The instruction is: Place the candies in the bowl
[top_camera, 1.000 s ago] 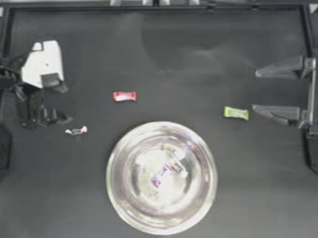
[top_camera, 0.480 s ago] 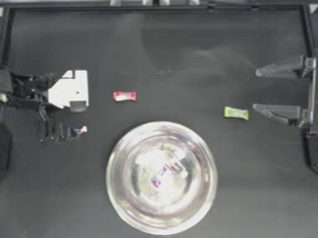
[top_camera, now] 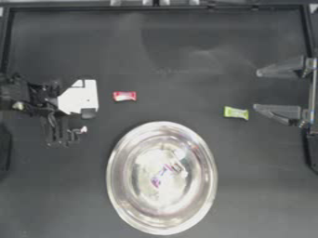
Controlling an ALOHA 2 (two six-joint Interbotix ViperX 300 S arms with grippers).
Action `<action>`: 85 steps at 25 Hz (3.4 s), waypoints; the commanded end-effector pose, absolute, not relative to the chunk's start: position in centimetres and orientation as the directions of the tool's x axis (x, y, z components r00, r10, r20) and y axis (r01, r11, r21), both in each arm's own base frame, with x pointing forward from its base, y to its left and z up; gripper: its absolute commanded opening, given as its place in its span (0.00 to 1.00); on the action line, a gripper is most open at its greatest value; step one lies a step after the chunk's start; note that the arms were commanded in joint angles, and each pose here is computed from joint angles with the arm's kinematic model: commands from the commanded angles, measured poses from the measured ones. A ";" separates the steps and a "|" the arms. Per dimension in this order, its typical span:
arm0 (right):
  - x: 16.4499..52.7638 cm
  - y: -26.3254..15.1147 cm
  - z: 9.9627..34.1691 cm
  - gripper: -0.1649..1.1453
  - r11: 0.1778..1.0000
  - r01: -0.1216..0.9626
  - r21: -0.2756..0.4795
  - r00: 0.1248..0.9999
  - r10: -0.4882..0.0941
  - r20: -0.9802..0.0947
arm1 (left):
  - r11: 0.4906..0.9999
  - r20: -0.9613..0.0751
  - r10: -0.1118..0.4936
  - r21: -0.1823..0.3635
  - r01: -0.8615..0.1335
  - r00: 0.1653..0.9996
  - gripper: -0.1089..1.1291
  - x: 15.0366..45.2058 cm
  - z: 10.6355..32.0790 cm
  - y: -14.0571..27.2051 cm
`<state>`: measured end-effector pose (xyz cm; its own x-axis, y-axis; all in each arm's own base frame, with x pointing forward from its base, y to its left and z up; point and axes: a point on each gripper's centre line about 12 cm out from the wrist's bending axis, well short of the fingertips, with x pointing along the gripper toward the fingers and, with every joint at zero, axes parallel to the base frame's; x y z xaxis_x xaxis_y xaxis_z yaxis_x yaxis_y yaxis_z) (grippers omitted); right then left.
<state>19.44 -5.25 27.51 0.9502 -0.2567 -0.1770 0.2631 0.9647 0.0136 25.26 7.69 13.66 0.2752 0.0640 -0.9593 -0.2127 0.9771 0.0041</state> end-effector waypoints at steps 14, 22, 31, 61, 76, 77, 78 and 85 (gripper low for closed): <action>19.4 -5.3 28.1 0.88 0.963 0.268 0.033 0.953 -0.259 -0.159 | 0.975 -0.969 0.050 -0.006 -0.223 0.243 0.87 26.3 11.1 7.3; 19.0 -5.1 28.5 0.88 0.964 0.264 0.037 0.956 -0.256 -0.142 | 0.974 -0.974 0.042 -0.010 -0.226 0.224 0.62 26.3 10.7 7.2; 18.9 -5.0 28.6 0.88 0.966 0.257 0.037 0.958 -0.249 -0.140 | 0.973 -0.978 0.021 -0.028 -0.231 0.207 0.36 26.2 10.3 6.9; 19.0 -4.9 28.7 0.88 0.966 0.254 0.055 0.960 -0.245 -0.134 | 0.994 -0.640 0.106 0.036 -0.108 0.761 0.33 34.7 29.0 5.9; 19.2 -4.8 28.8 0.88 0.967 0.249 0.055 0.961 -0.240 -0.136 | 1.000 -0.660 -0.009 0.014 0.025 0.751 0.32 40.4 23.5 0.8; 19.2 -4.7 28.8 0.88 0.968 0.246 0.057 0.962 -0.237 -0.134 | 1.000 -0.660 -0.013 0.013 0.028 0.751 0.33 40.6 23.2 0.6; 19.2 -4.7 28.8 0.88 0.968 0.246 0.057 0.962 -0.237 -0.136 | 0.999 -0.663 -0.014 0.013 0.031 0.748 0.34 40.8 22.8 0.5; 19.2 -4.7 28.7 0.88 0.968 0.246 0.057 0.962 -0.236 -0.139 | 0.998 -0.669 -0.030 0.024 0.062 0.743 0.55 41.3 21.6 -0.5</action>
<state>18.90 -4.67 28.10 0.9601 -0.2349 -0.1518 0.2453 0.9680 0.0538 40.82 -0.09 19.48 0.6948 -0.0242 -0.7188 0.0541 0.9984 0.0187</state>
